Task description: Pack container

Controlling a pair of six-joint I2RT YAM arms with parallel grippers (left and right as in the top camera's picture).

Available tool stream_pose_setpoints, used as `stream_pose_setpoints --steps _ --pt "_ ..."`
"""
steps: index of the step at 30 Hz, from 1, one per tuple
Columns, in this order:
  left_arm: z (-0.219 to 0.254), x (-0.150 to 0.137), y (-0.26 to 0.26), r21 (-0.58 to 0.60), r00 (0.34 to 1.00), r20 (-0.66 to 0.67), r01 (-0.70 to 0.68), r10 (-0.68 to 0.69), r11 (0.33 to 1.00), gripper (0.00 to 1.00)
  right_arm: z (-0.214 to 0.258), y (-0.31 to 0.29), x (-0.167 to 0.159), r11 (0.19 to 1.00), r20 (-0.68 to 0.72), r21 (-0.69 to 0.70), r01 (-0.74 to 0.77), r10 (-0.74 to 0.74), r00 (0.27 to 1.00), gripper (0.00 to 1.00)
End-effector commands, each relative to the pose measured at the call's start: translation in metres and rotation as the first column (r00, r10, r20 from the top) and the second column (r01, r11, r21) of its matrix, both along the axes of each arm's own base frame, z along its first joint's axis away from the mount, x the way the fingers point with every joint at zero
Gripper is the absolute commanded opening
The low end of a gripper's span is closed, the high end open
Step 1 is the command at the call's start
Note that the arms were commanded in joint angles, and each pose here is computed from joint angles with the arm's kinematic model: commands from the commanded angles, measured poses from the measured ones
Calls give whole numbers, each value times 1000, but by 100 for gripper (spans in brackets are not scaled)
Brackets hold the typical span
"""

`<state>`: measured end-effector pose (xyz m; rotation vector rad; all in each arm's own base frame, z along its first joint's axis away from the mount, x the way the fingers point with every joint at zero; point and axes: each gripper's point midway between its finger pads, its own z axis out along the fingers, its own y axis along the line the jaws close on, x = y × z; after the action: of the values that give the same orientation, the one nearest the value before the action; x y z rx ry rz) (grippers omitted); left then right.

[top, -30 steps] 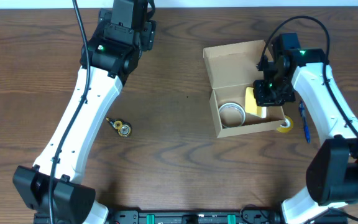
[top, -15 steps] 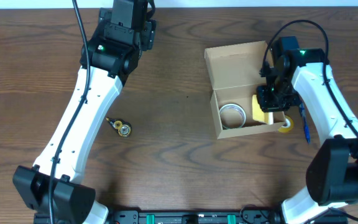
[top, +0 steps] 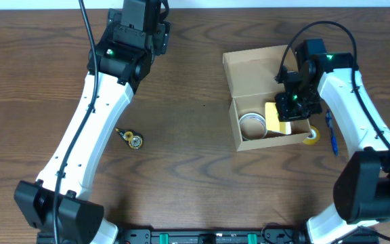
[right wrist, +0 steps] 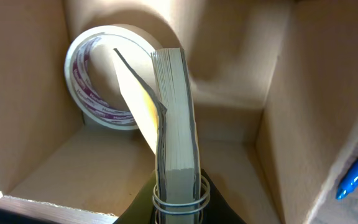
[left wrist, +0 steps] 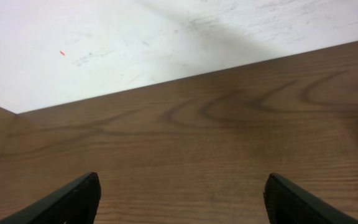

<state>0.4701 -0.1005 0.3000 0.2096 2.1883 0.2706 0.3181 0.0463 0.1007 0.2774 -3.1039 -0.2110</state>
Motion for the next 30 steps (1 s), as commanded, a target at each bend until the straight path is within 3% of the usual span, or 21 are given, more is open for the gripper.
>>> stream_pose_setpoints --steps 1,6,11,16,30 --pt "16 -1 1 -27 999 36 -8 9 1000 85 5 6 6 997 26 25 -74 74 997 11" --pt "16 -1 1 -27 999 36 -8 9 1000 85 6 6 5 979 49 49 -198 195 980 9" --pt "16 -1 2 -26 999 35 -10 11 1000 84 14 16 7 927 130 212 -309 287 949 7" --pt "14 -2 3 -23 1000 26 -10 11 1000 84 21 6 11 909 178 297 -292 248 952 5" --pt "12 -3 3 -16 1000 17 -9 9 1000 82 19 -15 10 923 170 281 -264 223 960 3"
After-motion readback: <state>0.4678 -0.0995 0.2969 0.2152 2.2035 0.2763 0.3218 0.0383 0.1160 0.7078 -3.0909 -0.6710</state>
